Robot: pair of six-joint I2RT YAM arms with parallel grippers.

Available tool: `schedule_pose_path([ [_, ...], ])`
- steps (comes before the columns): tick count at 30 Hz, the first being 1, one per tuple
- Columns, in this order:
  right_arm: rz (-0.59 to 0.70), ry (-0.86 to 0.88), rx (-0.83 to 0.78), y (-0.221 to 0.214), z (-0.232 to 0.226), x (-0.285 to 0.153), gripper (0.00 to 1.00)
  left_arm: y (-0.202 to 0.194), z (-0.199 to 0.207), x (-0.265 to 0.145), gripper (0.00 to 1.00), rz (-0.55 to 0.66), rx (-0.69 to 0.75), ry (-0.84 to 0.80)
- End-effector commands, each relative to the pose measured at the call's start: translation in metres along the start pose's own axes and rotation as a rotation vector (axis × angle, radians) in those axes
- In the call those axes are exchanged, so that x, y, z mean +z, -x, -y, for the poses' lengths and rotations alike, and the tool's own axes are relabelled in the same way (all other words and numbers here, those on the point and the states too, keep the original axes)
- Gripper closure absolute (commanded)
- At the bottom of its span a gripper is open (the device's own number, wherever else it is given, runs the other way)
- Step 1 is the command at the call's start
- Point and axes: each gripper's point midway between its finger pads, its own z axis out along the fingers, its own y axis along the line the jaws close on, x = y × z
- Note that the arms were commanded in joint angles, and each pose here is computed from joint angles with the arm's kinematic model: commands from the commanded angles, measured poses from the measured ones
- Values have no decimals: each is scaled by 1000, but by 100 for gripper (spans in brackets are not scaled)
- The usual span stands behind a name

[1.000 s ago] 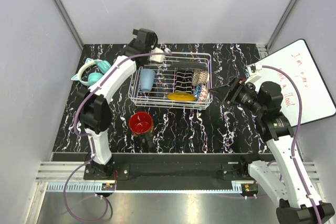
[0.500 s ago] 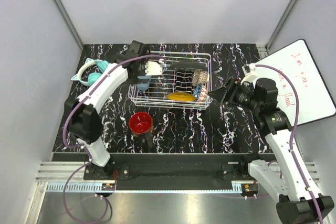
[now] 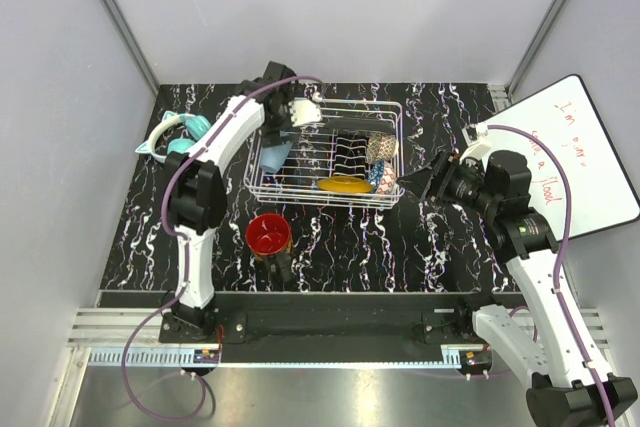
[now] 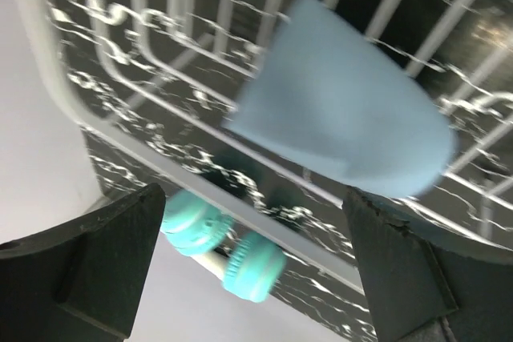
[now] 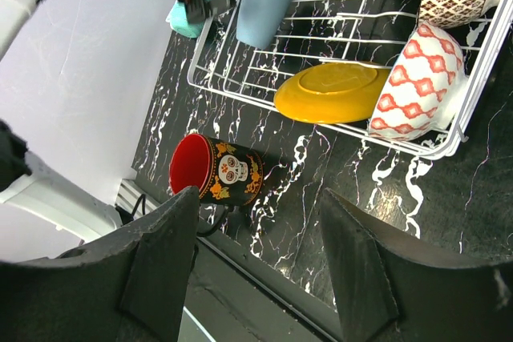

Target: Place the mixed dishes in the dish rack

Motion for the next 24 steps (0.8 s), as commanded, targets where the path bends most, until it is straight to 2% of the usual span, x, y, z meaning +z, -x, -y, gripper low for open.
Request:
schedule_pose_path([
  [1, 39, 15, -26, 11, -10, -7, 31, 22, -32, -13, 1, 76, -8, 39],
  [4, 39, 6, -21, 10, -7, -7, 31, 25, -27, -11, 1, 83, 24, -16],
  [6, 40, 0, -21, 10, -6, -6, 31, 20, -10, -10, 1, 72, 70, -96],
  [12, 32, -10, -14, 8, -3, -4, 31, 23, 32, -19, 1, 136, 167, -292],
  [19, 35, -4, -1, 5, -4, -7, 32, 33, 24, -15, 1, 179, 188, -293],
  [24, 40, -13, 9, 0, 0, -9, 32, 32, 23, 0, 1, 158, 198, -302],
])
